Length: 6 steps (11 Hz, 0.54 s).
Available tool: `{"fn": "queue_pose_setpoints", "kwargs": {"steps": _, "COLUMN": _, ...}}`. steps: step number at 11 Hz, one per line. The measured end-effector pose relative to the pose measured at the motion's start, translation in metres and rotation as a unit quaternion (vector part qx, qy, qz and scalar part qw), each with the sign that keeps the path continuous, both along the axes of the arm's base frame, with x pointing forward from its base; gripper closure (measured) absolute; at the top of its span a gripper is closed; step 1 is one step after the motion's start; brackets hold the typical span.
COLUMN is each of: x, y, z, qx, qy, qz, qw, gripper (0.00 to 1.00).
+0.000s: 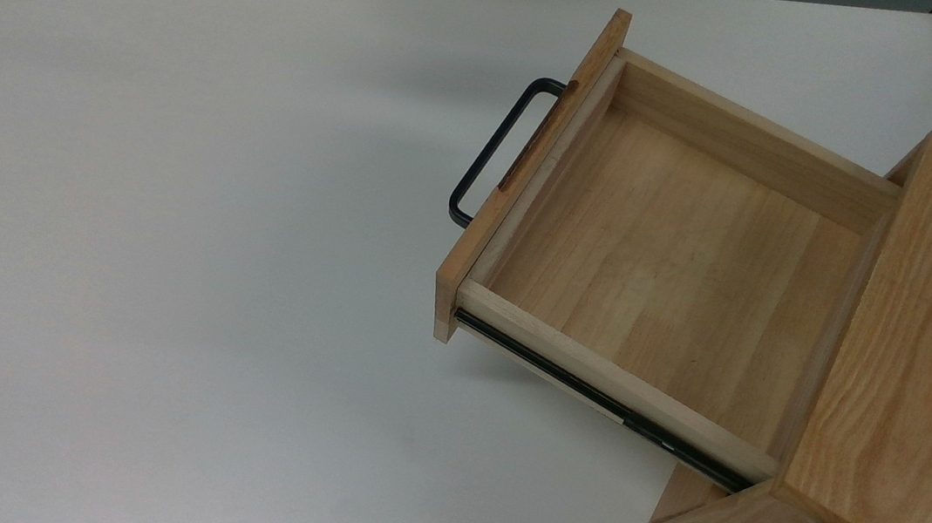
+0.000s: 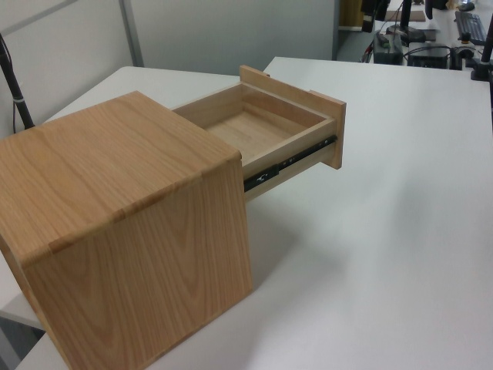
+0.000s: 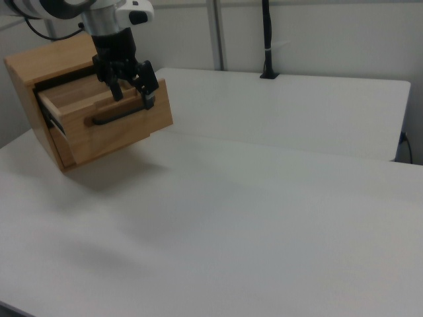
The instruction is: Close the drawer by sliding it
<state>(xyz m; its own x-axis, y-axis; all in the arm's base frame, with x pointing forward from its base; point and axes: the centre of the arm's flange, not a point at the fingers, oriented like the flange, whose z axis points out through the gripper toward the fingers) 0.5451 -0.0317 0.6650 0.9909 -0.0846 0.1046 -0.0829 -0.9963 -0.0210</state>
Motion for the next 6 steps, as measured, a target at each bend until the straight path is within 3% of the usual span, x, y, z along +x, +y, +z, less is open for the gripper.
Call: {"fn": "queue_pose_setpoints", "kwargs": {"steps": 6, "x": -0.0002, "y": -0.0019, "z": 0.0001, "qx": 0.000, "qy": 0.000, "qz": -0.002, "qw": 1.0000, "gripper": 0.00}}
